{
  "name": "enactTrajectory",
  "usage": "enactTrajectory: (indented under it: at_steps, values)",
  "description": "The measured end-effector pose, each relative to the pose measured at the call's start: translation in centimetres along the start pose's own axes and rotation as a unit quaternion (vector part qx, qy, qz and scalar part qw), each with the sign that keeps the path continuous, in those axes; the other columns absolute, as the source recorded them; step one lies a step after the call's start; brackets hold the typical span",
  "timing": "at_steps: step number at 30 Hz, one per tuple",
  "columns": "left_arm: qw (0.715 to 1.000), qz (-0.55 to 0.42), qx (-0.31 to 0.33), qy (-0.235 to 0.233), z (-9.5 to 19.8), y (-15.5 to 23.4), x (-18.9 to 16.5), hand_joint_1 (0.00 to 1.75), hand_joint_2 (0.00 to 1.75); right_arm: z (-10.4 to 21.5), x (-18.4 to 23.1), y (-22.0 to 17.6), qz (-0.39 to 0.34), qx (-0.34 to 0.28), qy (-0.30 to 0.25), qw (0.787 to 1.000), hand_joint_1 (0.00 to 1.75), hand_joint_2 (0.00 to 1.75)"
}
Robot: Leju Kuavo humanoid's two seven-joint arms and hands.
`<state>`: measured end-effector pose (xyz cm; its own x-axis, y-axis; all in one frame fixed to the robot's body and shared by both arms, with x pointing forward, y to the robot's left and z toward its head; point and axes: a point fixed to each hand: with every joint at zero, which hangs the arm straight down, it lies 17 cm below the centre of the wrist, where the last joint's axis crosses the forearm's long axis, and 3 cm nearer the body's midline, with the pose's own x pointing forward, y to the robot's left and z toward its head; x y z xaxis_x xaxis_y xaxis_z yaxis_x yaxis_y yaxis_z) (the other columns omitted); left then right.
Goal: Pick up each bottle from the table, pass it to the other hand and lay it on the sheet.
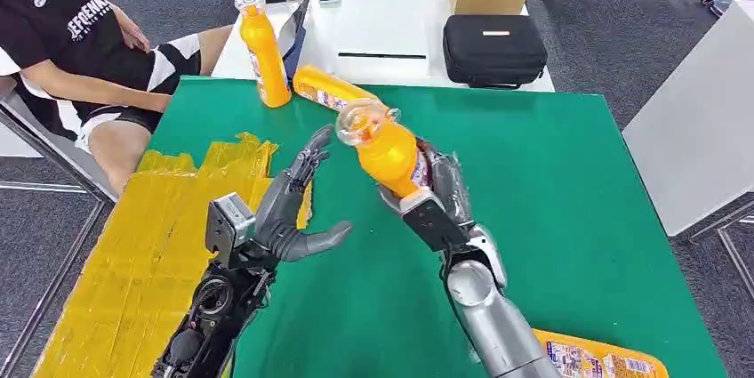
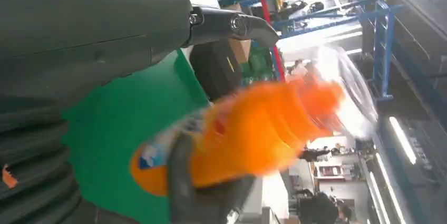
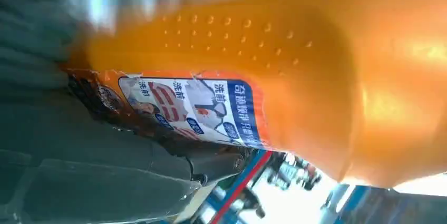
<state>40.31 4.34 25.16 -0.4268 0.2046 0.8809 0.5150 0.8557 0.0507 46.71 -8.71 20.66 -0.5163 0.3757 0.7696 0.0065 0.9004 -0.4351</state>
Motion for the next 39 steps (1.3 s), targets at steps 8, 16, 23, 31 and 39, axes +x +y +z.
enactTrajectory:
  at_steps: [8, 16, 23, 31, 39]
  values:
    - [1.000, 0.003, -0.008, -0.001, -0.2, -0.5, 0.2, 0.00, 1.75, 0.0, 1.3, 3.3, 0.026, 0.042, -0.020, 0.999, 1.75, 1.75]
    - [1.000, 0.016, -0.012, -0.002, -0.4, -0.7, 0.2, 0.00, 1.75, -0.1, 1.7, 4.8, 0.034, 0.061, -0.024, 0.997, 1.75, 1.75]
    - [1.000, 0.018, -0.012, 0.001, -0.4, -0.7, 0.0, 0.00, 1.75, -0.2, 1.4, 5.1, 0.035, 0.064, -0.021, 0.997, 1.75, 1.75]
    - [1.000, 0.029, -0.011, 0.006, -0.4, -0.6, -0.5, 0.00, 1.75, -0.2, 2.1, 5.3, 0.032, 0.065, -0.034, 0.997, 1.75, 1.75]
    - [0.998, 0.052, -0.004, 0.022, -0.4, -0.2, -1.9, 0.00, 1.75, -0.2, 5.4, 6.6, 0.029, 0.076, -0.079, 0.994, 1.75, 1.75]
